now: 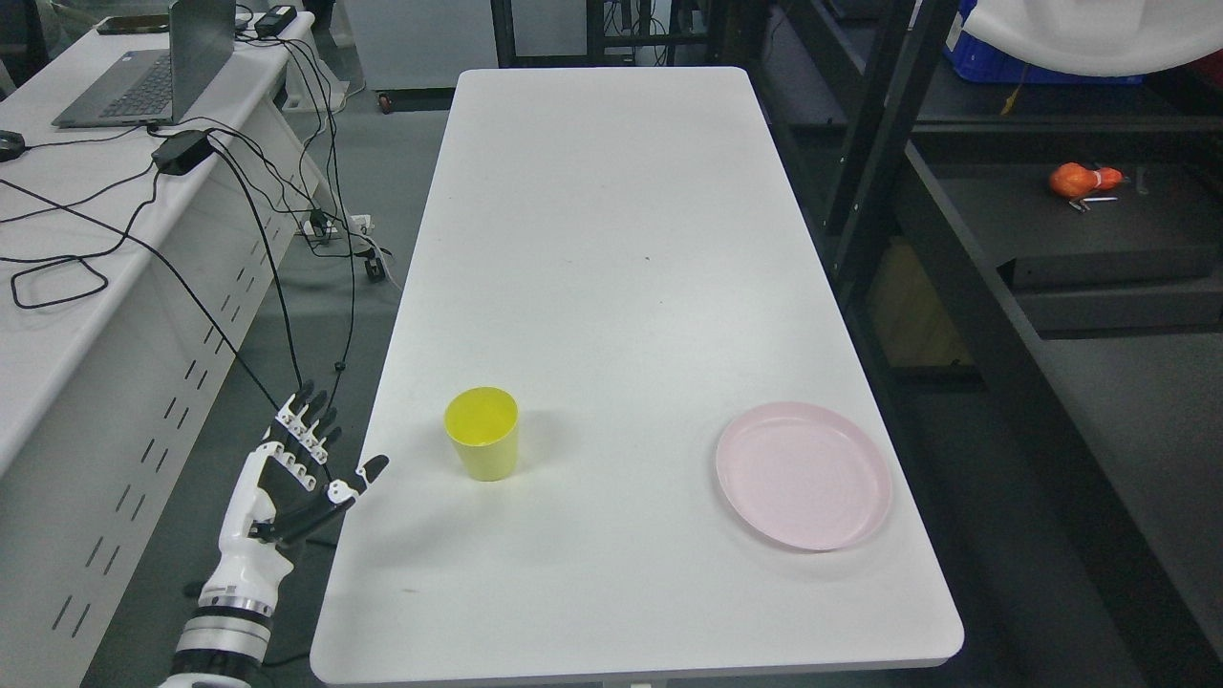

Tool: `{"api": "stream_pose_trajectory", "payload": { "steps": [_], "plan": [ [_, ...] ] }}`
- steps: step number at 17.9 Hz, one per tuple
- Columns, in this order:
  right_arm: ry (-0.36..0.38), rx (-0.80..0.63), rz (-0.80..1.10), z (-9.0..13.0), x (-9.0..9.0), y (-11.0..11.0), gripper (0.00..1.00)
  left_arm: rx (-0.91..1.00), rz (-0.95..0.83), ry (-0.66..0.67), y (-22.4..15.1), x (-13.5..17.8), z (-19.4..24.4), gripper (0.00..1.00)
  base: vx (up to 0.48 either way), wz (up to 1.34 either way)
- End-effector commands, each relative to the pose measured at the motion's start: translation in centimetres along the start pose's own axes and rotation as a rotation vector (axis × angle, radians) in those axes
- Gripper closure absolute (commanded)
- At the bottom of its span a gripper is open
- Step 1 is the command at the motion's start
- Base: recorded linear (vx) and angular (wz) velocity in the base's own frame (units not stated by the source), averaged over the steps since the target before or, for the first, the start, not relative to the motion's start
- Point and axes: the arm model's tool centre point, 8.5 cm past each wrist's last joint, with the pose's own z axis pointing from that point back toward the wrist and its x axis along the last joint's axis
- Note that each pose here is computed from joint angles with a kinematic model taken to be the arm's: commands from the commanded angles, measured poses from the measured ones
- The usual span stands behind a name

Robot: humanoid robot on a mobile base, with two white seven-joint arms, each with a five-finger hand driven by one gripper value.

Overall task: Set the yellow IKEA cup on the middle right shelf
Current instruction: 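Reach the left hand toward the yellow cup on the table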

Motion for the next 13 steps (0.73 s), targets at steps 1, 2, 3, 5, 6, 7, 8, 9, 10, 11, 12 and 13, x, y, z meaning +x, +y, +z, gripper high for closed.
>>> {"api": "stream_pose_trajectory", "payload": {
  "steps": [1, 2, 3, 5, 6, 7, 8, 9, 10, 11, 12, 13],
  "plan": [
    [0.015, -0.012, -0.003, -0.1, -0.9, -1.0, 0.01, 0.007, -0.018, 0.026, 0.8, -0.6, 0.9, 0.01, 0.0, 0.0],
    [0.015, -0.012, -0.003, -0.1, -0.9, -1.0, 0.01, 0.004, -0.018, 0.024, 0.7, -0.7, 0.9, 0.01, 0.0, 0.0],
    [0.015, -0.012, -0.003, -0.1, -0.9, -1.0, 0.01, -0.003, -0.017, 0.027, 0.6, -0.8, 0.8, 0.01, -0.014, 0.0],
    [0.015, -0.012, -0.003, -0.1, -0.9, -1.0, 0.01, 0.001, -0.004, 0.048, 0.8, -1.7, -0.1, 0.01, -0.013, 0.0],
    [0.015, -0.012, -0.003, -0.1, -0.9, -1.0, 0.01, 0.008, 0.009, 0.059, 1.0, -2.2, -1.1, 0.01, 0.0, 0.0],
    [0.015, -0.012, -0.003, -0.1, -0.9, -1.0, 0.01, 0.01, 0.02, 0.07, 1.1, -2.6, -1.8, 0.01, 0.0, 0.0],
    [0.015, -0.012, -0.003, -0.1, -0.9, -1.0, 0.01, 0.01, 0.032, 0.086, 1.2, -3.2, -2.3, 0.01, 0.0, 0.0],
    [0.015, -0.012, -0.003, -0.1, -0.9, -1.0, 0.01, 0.005, 0.039, 0.089, 1.1, -3.4, -2.8, 0.01, 0.0, 0.0],
    [0.015, -0.012, -0.003, -0.1, -0.9, -1.0, 0.01, -0.016, 0.049, 0.081, 0.7, -3.1, -3.3, 0.01, 0.0, 0.0],
    [0.015, -0.012, -0.003, -0.1, -0.9, -1.0, 0.0, -0.049, 0.062, 0.077, 0.1, -3.0, -3.9, 0.01, 0.0, 0.0],
    [0.013, -0.012, -0.004, -0.1, -0.8, -1.0, 0.01, -0.076, 0.072, 0.074, -0.5, -3.0, -4.3, 0.01, 0.0, 0.0],
    [0.015, -0.012, -0.003, -0.1, -0.9, -1.0, 0.0, -0.103, 0.079, 0.068, -1.2, -2.8, -4.7, 0.01, 0.0, 0.0]
  ]
}}
